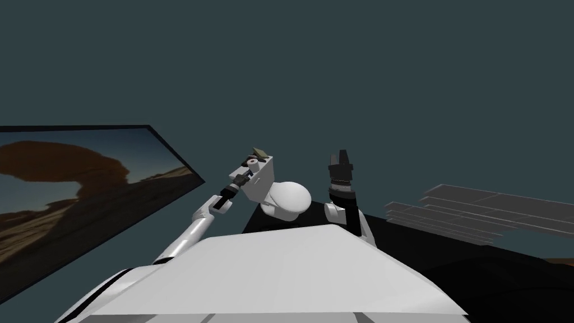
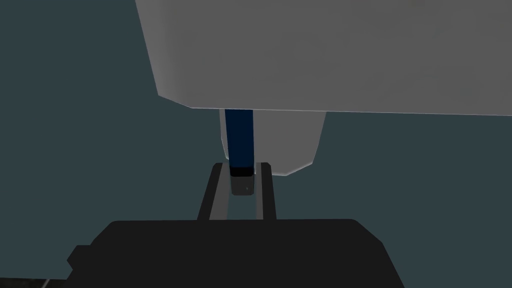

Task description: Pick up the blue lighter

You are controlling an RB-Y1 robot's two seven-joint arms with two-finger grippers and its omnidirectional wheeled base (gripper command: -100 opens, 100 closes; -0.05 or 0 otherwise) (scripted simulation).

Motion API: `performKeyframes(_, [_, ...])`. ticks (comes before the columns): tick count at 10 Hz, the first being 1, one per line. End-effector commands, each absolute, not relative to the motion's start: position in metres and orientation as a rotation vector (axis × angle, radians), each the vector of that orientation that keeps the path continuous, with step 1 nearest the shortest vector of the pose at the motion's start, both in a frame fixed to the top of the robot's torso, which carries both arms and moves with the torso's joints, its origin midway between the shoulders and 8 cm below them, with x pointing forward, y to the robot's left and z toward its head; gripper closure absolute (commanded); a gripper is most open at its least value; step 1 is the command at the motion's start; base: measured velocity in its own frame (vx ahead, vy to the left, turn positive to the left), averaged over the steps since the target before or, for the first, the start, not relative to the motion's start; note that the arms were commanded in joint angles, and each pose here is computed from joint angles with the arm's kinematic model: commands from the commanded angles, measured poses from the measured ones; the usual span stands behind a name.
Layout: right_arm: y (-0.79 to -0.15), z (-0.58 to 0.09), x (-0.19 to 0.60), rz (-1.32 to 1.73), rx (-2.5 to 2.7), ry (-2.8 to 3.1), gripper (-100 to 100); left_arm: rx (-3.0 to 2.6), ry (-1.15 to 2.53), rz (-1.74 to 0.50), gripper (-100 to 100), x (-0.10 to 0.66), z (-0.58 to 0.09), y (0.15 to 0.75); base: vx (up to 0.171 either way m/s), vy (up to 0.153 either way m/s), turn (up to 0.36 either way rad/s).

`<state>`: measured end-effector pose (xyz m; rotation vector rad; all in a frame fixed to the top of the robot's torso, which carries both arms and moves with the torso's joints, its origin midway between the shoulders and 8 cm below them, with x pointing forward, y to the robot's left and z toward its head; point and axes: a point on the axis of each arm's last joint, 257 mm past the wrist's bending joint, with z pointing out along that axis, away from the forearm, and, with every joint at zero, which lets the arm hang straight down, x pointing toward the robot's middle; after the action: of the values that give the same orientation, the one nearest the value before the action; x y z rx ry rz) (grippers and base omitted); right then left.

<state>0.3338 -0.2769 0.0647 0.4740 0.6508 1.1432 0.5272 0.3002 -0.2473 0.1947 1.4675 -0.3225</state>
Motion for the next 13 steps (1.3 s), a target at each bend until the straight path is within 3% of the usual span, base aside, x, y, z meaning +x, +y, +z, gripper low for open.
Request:
performKeyframes(1, [-0.277, 0.065, 0.334, 1.143, 0.474, 0.651, 0, 0.18, 1.482, -0.306, 100, 0.516, -0.251, 0.309, 0.044, 0.002, -0.103])
performKeyframes(13, [-0.277, 0.065, 0.334, 1.143, 0.474, 0.651, 0, 0.151, 1.502, -0.195, 100, 0.43, -0.238, 0.359, 0.037, 0.002, -0.069])
